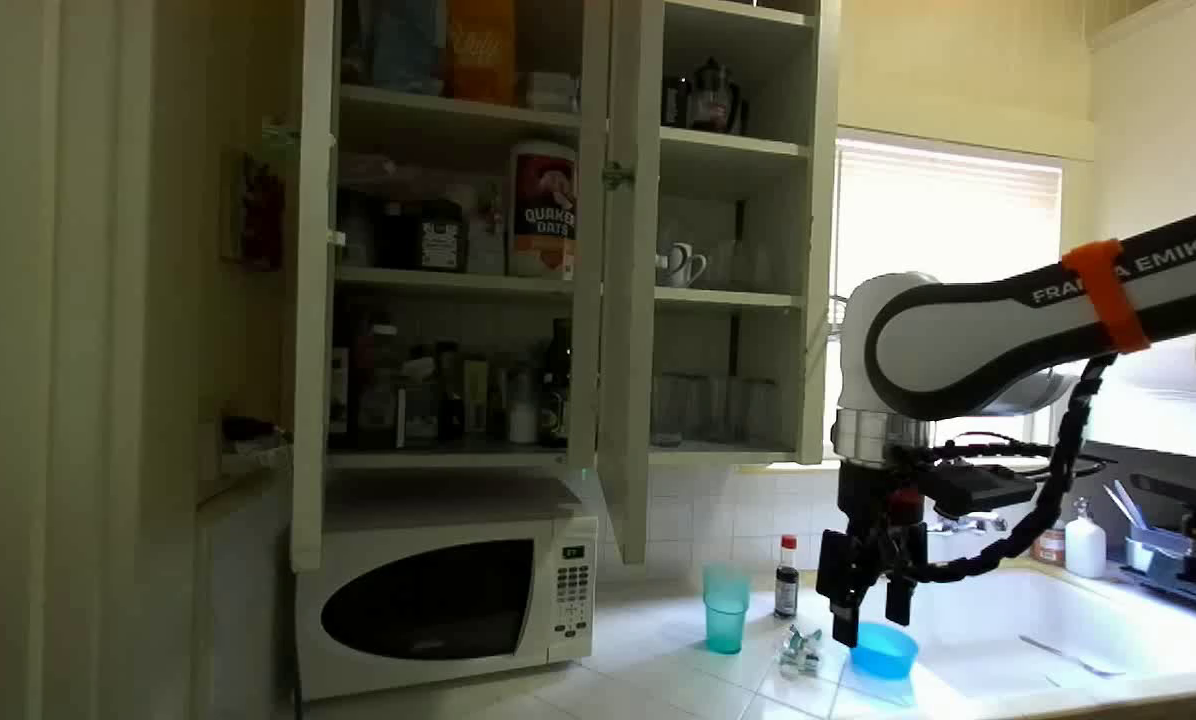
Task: Move the blue bowl to the right cabinet
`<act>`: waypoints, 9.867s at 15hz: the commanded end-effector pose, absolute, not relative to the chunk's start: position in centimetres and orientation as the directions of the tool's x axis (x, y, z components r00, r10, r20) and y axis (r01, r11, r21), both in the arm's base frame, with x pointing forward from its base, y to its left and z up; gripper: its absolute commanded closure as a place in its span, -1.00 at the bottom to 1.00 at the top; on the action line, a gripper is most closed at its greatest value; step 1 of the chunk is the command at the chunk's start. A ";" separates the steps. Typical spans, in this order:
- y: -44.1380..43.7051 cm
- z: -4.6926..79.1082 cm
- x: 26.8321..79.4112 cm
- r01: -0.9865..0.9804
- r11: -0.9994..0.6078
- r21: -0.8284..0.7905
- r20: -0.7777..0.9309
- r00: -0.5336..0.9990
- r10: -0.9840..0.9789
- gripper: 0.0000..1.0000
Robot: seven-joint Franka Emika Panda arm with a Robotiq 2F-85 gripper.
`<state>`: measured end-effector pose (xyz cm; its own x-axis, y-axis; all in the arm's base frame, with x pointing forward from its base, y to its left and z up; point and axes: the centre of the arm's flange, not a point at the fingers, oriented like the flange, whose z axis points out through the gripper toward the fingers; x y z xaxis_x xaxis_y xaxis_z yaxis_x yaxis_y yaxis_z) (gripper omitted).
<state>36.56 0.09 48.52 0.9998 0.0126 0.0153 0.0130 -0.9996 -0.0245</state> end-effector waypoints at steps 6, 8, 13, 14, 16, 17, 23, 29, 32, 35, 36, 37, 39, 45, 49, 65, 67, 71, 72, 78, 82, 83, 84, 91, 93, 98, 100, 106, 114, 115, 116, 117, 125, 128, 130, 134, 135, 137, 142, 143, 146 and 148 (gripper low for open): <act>0.1 48.5 36.6 0.013 -1.000 -0.025 0.015 1.000 0.013 -1.00; 0.1 48.5 36.6 0.013 -1.000 -0.025 0.015 1.000 0.013 -1.00; 0.1 48.5 36.6 0.013 -1.000 -0.024 0.015 1.000 0.013 -1.00; 0.1 48.5 36.6 0.013 -1.000 -0.024 0.015 1.000 0.013 -1.00; 0.1 48.5 36.6 0.013 -1.000 -0.025 0.015 1.000 0.013 -1.00; 0.1 48.5 36.6 0.013 -1.000 -0.024 0.015 1.000 0.013 -1.00; 0.1 48.5 36.6 0.013 -1.000 -0.024 0.015 1.000 0.013 -1.00; 0.1 48.5 36.6 0.013 -1.000 -0.024 0.015 1.000 0.013 -1.00; 0.1 48.5 36.6 0.013 -1.000 -0.025 0.015 1.000 0.013 -1.00; 0.1 48.5 36.6 0.013 -1.000 -0.024 0.015 1.000 0.013 -1.00; 0.1 48.5 36.6 0.013 -1.000 -0.025 0.015 1.000 0.013 -1.00; 0.1 48.5 36.6 0.013 -1.000 -0.024 0.015 1.000 0.013 -1.00; 0.1 48.5 36.6 0.013 -1.000 -0.024 0.015 1.000 0.013 -1.00; 0.1 48.5 36.6 0.013 -1.000 -0.024 0.015 1.000 0.013 -1.00; 0.1 48.5 36.6 0.013 -1.000 -0.025 0.015 1.000 0.013 -1.00; -4.2 49.5 36.7 -0.082 -0.995 -0.051 0.052 0.995 -0.085 -1.00; -7.0 49.8 36.5 -0.050 -0.998 -0.036 0.037 0.998 -0.052 -1.00; -13.5 50.2 35.5 0.029 -0.999 -0.013 0.002 1.000 0.029 -1.00; -15.1 50.5 34.9 0.060 -0.998 0.012 -0.036 0.998 0.060 -1.00; -19.2 51.2 33.9 0.050 -0.998 0.037 -0.034 0.998 0.049 -1.00; -19.3 51.1 34.4 0.056 -0.998 0.040 -0.043 0.998 0.054 -1.00; -19.4 51.1 34.5 0.056 -0.998 0.040 -0.044 0.998 0.054 -1.00; -19.3 51.1 34.6 0.060 -0.996 0.062 -0.023 0.998 0.059 -1.00; -25.0 53.2 41.3 0.280 -0.905 0.319 0.034 0.951 0.307 -1.00; -27.5 53.3 43.6 0.324 -0.902 0.286 0.082 0.929 0.360 -1.00; -34.7 50.0 47.3 0.370 -0.922 0.110 0.166 0.908 0.384 -1.00; -36.6 47.7 48.2 0.369 -0.928 0.048 0.174 0.912 0.372 -1.00; -37.1 42.4 47.4 0.327 -0.944 -0.035 0.111 0.941 0.321 -1.00; -39.1 39.0 51.8 0.281 -0.960 -0.004 0.137 0.951 0.278 -1.00; -39.5 38.5 52.5 0.273 -0.962 -0.006 0.132 0.954 0.270 -1.00; -39.9 37.8 53.3 0.242 -0.970 0.002 0.125 0.963 0.240 -1.00; -40.3 37.1 54.1 0.215 -0.977 0.005 0.123 0.969 0.214 -1.00; -41.5 30.0 58.5 0.097 -0.995 -0.025 0.022 0.995 0.096 -1.00; -42.0 27.4 59.0 0.064 -0.997 -0.045 -0.010 0.998 0.064 -1.00; -41.9 26.1 59.3 0.049 -0.997 -0.051 -0.026 0.998 0.051 -0.94; -41.5 24.9 59.9 0.045 -0.998 -0.050 -0.050 0.998 0.048 -0.30; -41.4 24.8 60.0 0.047 -0.998 -0.048 -0.053 0.997 0.050 -0.14; -41.2 24.8 60.3 0.047 -0.998 -0.046 -0.059 0.997 0.049 0.20; -41.0 25.3 60.7 0.039 -0.998 -0.039 -0.065 0.997 0.042 0.94; -41.0 25.6 60.5 0.028 -0.999 -0.043 -0.064 0.997 0.030 1.00; -40.7 28.2 59.0 -0.037 -0.999 -0.016 -0.047 0.998 -0.036 0.97; -39.3 30.6 56.8 -0.061 -0.998 0.021 -0.028 0.998 -0.062 1.00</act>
